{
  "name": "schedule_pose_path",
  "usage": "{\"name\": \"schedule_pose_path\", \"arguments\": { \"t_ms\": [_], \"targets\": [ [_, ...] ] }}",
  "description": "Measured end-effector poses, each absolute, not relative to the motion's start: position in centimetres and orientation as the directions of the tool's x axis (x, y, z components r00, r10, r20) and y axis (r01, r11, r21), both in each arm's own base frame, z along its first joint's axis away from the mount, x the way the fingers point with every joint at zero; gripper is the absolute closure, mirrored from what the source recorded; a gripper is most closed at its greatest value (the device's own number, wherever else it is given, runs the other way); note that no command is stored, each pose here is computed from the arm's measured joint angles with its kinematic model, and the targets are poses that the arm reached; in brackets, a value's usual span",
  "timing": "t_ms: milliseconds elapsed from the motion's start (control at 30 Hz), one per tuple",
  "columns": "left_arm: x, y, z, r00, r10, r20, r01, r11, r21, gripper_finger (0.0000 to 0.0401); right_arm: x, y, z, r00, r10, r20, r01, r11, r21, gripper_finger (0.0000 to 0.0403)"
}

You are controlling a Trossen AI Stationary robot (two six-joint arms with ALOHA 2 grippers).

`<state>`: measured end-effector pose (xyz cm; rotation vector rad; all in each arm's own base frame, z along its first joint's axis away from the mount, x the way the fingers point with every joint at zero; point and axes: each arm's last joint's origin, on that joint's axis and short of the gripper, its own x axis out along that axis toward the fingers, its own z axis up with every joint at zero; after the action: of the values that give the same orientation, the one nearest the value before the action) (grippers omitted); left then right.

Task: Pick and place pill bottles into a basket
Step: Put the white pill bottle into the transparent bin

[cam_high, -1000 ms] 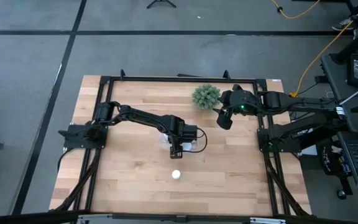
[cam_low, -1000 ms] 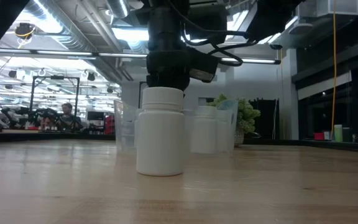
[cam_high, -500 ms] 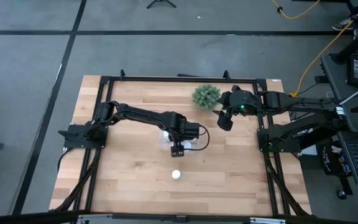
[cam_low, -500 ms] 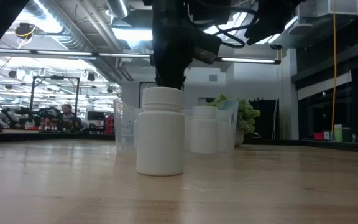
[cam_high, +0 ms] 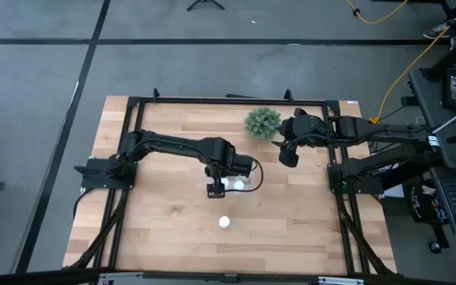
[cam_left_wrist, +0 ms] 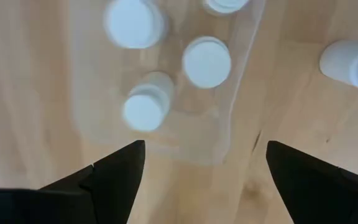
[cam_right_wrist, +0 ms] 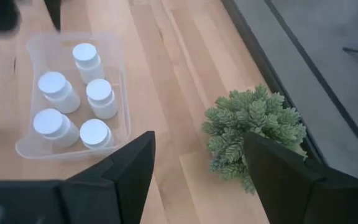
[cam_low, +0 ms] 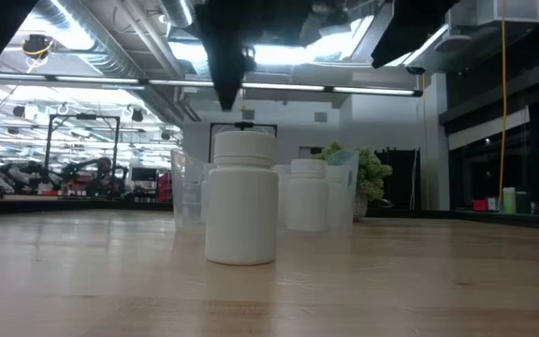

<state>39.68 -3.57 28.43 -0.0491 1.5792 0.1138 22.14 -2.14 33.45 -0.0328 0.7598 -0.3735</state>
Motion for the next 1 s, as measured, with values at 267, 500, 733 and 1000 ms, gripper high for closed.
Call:
{"name": "schedule_pose_path", "arguments": {
  "t_ms": [267, 500, 733, 1000],
  "targets": [
    [37.6, -3.1, 36.3, 0.236, 0.134, -0.963, -0.151, 0.983, 0.100, 0.0073, 22.1, -2.1, 33.5, 0.663, -0.343, -0.666, 0.300, 0.936, -0.183, 0.0156],
    [33.6, -2.5, 42.5, 0.442, 0.131, -0.888, -0.056, 0.991, 0.118, 0.0073, 22.4, -2.2, 33.7, 0.685, -0.344, -0.642, 0.303, 0.936, -0.179, 0.0156],
    [29.8, -1.5, 46.5, 0.566, 0.345, -0.749, -0.328, 0.927, 0.179, 0.0075, 23.4, -1.7, 34.9, 0.822, -0.184, -0.539, 0.104, 0.979, -0.176, 0.0156],
    [22.4, -0.7, 49.9, 0.670, 0.386, -0.634, -0.360, 0.916, 0.177, 0.0073, 24.2, -1.4, 36.2, 0.909, -0.082, -0.409, 0.015, 0.986, -0.164, 0.0156]
  ]
}}
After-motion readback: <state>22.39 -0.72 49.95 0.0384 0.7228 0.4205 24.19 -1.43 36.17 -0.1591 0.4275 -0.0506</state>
